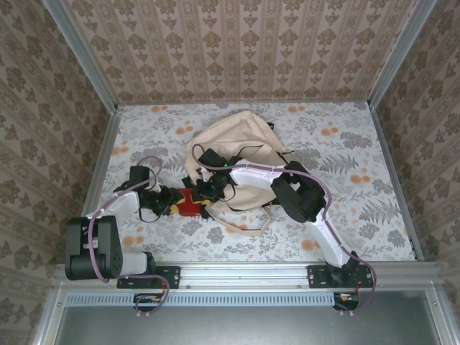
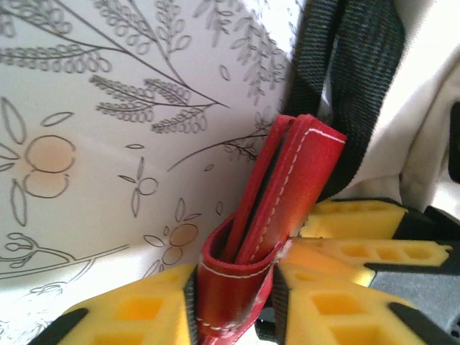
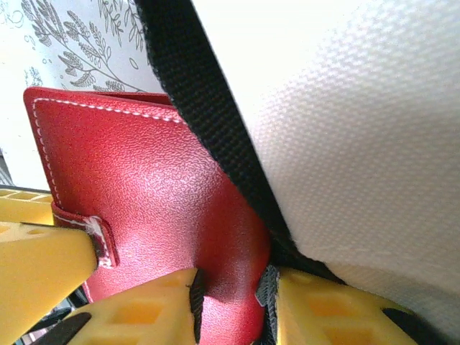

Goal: Pack books, pencil case, and school supplies into a backpack

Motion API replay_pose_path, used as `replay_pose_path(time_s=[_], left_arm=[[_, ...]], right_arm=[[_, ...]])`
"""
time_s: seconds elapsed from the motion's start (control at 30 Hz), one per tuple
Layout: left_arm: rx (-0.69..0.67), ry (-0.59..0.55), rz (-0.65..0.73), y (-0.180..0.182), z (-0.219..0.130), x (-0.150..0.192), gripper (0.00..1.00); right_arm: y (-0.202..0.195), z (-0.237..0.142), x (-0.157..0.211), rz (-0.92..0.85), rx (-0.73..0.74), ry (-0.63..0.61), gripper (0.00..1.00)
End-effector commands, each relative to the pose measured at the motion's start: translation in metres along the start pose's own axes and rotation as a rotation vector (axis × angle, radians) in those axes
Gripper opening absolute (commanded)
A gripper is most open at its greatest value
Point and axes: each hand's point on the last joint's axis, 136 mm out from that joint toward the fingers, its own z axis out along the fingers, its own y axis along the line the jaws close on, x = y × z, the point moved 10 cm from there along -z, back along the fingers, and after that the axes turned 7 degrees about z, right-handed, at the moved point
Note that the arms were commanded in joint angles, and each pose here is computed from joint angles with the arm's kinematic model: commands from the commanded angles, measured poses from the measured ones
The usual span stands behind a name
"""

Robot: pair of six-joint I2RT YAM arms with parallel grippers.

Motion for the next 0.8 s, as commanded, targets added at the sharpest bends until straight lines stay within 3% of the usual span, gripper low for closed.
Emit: replay_pose_path(time_s=[0.0,0.2,0.37,0.57,0.77], left_arm=[[0.057,-0.004,0.044,-0.012,-0.006,-0.001,0.27],[-0.002,-0.032,0.057,-0.013,-0.013,-0.003,0.16],[-0.102,-0.085,0.007,-0.014,-0.028,-0.002,0.16],[-0.210,-0.239,0.025,-0.031,-0.068,-0.001,0.16],[-0.136,-0.328,0.167,-0.074,-0.092,0.001,0.16]], right_arm=[[-0.002,-0.018,-0.002,0.025,-0.016,-0.031,0.36],[0.012,-0.053,-0.004,0.021,-0.152,-0.071,0.48],[0.026,-0.095,0.005,-0.044,-0.255,-0.137,0.63],[0.017,-0.142,0.011,-0.055,-0.285,-0.267,0.75],[0.000,-0.170,0.014,-0.038,-0.302,-0.357,0.83]])
